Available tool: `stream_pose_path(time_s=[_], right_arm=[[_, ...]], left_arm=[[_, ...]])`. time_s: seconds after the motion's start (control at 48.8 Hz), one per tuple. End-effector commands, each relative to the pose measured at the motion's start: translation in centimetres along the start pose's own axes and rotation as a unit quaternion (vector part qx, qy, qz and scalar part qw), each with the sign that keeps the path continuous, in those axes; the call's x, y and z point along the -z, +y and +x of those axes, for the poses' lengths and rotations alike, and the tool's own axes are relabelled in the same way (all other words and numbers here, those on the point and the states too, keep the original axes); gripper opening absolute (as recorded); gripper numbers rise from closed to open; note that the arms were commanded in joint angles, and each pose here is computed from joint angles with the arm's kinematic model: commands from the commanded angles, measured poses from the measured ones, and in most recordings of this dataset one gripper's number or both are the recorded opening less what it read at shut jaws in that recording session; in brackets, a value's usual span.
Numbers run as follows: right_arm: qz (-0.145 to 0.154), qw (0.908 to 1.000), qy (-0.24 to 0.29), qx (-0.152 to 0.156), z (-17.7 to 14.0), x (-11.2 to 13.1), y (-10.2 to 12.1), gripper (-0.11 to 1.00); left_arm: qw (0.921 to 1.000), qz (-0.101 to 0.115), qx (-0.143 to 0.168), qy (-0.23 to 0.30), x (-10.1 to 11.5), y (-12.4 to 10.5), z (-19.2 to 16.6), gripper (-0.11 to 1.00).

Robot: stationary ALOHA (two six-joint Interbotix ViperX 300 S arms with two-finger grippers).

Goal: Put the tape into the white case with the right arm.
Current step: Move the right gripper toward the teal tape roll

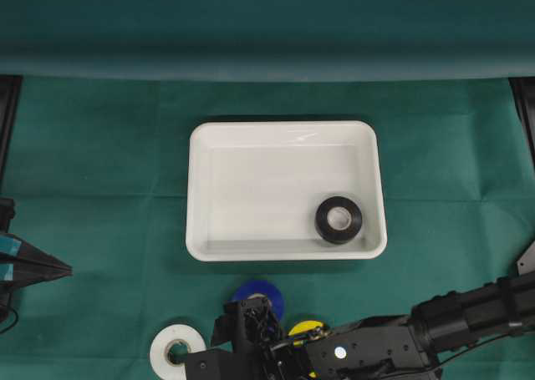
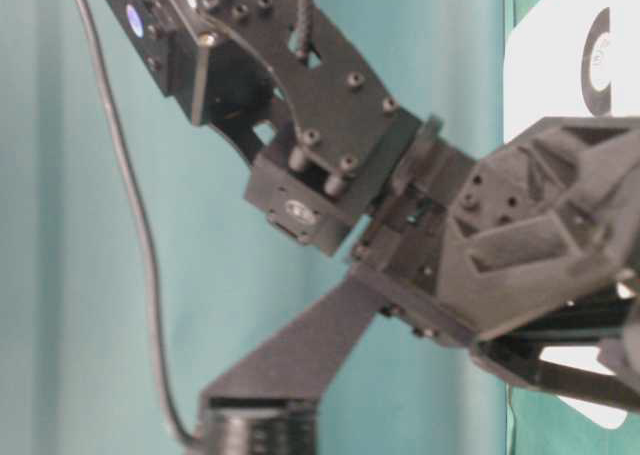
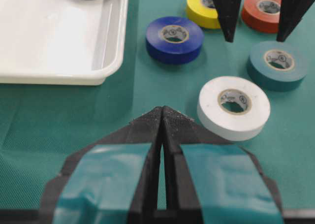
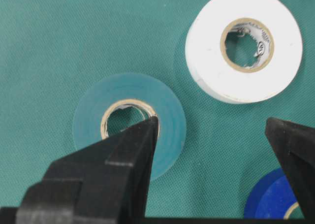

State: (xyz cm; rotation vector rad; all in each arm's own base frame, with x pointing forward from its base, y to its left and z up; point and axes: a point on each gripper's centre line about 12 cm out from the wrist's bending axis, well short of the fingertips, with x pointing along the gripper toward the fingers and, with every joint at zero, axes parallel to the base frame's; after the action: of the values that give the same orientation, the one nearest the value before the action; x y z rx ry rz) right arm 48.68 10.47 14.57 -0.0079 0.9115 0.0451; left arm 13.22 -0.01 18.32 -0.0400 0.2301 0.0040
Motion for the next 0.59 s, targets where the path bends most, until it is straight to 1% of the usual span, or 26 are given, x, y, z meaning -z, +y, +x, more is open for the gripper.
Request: stream_pose_path(time_s=[0.0, 0.389, 0.574], right_arm=[[0.004, 0.9998, -0.019, -0.004, -0.9, -1.3, 0.1, 0.61], [0.003, 1.0, 0.0, -0.002, 1.6, -0.3, 0.3, 0.61], [0.004, 1.0, 0.003, -0.001, 2.5, -0.5, 0.4, 0.61]], left_arm=[[1.0, -0.001, -0.001, -0.003, -0.3, 0.0, 0.0, 0.0], [1.0, -0.001, -0.001, -0.004, -0.4, 0.0, 0.0, 0.0], [1.0, -0.001, -0.001, -0.004, -0.4, 0.0, 0.0, 0.0]])
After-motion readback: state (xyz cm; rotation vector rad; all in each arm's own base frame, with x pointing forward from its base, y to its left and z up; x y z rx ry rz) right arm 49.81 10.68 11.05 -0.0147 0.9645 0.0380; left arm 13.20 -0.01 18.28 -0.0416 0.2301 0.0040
